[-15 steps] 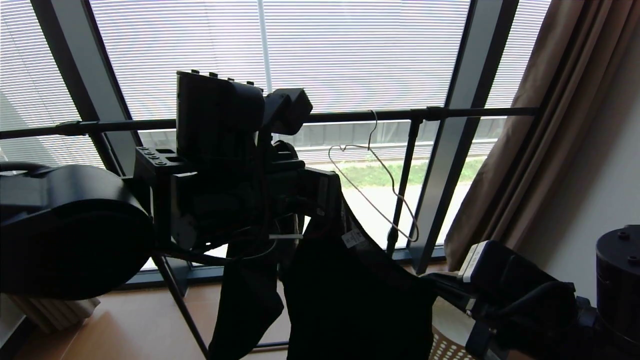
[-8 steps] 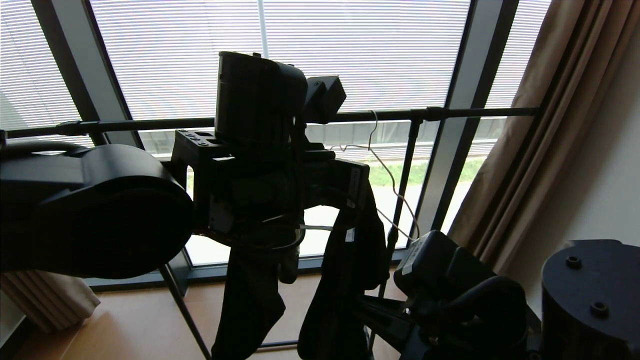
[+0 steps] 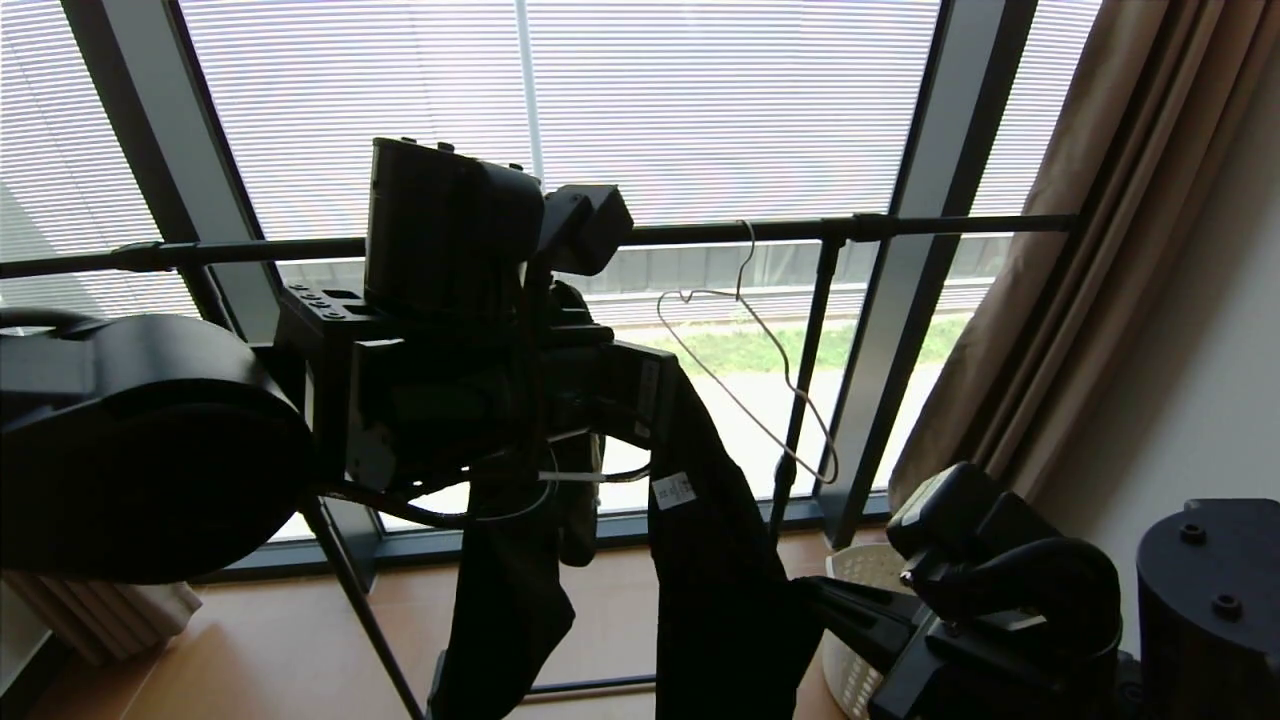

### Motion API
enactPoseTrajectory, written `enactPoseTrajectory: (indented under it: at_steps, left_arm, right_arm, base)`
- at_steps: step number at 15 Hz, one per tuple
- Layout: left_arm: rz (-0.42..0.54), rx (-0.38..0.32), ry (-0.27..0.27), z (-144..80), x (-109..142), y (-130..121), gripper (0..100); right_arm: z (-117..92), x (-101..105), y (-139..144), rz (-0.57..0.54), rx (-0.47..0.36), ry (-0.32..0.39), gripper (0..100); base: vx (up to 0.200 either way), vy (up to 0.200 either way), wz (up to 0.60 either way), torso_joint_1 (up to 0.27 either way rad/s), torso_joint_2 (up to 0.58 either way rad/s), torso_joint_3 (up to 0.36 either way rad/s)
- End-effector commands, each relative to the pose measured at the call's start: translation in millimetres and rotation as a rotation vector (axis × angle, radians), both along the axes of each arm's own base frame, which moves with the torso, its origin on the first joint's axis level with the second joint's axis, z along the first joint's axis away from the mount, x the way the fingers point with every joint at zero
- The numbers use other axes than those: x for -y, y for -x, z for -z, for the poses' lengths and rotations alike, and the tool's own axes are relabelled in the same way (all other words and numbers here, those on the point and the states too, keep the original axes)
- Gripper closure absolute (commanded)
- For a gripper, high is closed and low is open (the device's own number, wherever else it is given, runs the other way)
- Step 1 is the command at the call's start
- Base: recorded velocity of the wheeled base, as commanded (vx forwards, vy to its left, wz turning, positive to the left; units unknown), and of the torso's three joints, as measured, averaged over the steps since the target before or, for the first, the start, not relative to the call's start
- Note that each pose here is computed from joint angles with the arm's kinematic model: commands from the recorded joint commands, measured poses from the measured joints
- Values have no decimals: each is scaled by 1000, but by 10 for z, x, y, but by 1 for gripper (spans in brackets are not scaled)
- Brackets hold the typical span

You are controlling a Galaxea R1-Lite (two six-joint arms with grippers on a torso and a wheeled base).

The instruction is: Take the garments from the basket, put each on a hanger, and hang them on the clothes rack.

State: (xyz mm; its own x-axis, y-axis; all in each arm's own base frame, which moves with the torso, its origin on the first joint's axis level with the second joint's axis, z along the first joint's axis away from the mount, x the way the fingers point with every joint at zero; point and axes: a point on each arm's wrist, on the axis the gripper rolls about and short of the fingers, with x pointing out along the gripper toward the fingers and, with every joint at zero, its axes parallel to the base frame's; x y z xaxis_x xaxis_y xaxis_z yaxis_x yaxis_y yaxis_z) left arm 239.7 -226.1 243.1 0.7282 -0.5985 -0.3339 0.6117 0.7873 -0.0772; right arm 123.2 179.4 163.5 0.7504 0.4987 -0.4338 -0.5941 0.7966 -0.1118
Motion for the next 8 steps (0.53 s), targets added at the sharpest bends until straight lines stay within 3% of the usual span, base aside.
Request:
enactPoseTrajectory:
  at_steps: [1,3,6,8]
  left_arm:
    - [-16,8,-1,-41,-207,136,100]
    - [-6,-9,-38,43,-328,282,100]
    - [7,-44,-73,144,-457,468,100]
    - [65,-98,-122,311,-469,667,100]
  right_arm:
    - [-41,346,-104,130,36,1,100]
    - [-78,425,-287,211,61,11,100]
    - [-152,245,-523,259,82,7,100]
    - [-238,5,-782,286,122,-26,100]
  base:
    - [0,0,0,0,0,0]
    - [0,0,0,0,0,0]
    - [0,0,0,0,0,0]
    - [0,0,0,0,0,0]
